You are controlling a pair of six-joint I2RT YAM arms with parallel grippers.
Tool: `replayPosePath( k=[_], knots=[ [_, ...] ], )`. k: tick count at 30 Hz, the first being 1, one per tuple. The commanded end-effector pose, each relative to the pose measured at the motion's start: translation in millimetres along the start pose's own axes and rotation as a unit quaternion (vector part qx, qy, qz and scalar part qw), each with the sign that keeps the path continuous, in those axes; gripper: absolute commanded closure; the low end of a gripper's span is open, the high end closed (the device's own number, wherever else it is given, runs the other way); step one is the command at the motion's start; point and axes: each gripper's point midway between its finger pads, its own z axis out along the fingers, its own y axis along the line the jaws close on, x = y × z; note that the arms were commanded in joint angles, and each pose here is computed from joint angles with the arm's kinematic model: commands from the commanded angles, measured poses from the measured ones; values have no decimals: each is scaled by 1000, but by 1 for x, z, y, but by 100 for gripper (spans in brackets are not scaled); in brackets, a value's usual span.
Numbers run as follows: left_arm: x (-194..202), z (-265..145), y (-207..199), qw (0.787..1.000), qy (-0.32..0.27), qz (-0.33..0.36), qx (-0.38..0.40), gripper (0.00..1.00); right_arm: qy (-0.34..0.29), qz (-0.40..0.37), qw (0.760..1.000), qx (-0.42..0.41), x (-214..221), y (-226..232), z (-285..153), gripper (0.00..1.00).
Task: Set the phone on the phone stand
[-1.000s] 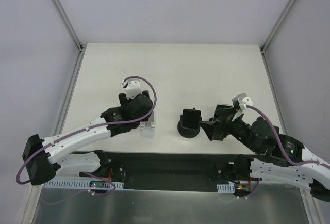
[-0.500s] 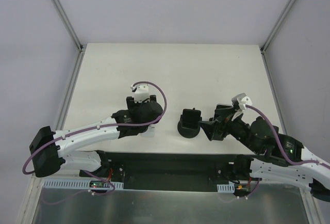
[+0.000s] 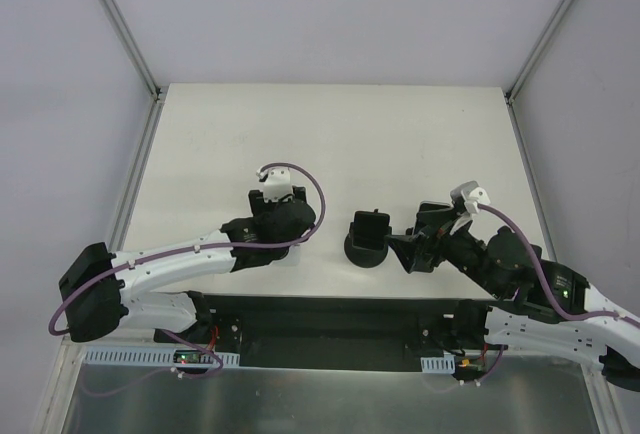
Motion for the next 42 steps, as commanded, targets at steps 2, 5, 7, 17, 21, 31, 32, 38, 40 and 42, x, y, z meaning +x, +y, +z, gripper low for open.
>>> replayPosePath(
  k=[2,5,7,17,21,31,32,38,40,42],
  knots=[
    [0,2,-3,1000,-13,-4,5,100,-22,19,1000,-9,-10,5,0,0],
    [4,2,-3,1000,-8,-2,8,100,-21,18,1000,-9,-10,5,1,0],
    [7,2,-3,1000,-5,-3,10,100,-22,18,1000,-9,-11,5,1,0],
    [25,3,-7,1000,22,3,22,100,-20,19,1000,-14,-9,8,4,0],
    [34,2,-5,999,31,16,26,100,-19,19,1000,-15,-8,8,4,0],
    [51,-3,-7,997,48,40,41,75,-20,19,999,-19,-8,10,4,0],
    [51,-4,-8,997,49,41,44,71,-20,19,999,-19,-8,10,4,1],
    [53,-10,-10,996,57,28,64,49,-21,22,999,-18,-7,8,3,0],
    [54,-13,-11,995,61,27,73,47,-20,22,999,-16,-7,8,3,0],
    [53,-18,-15,993,68,23,91,38,-19,24,999,-13,-7,8,4,0]
  ],
)
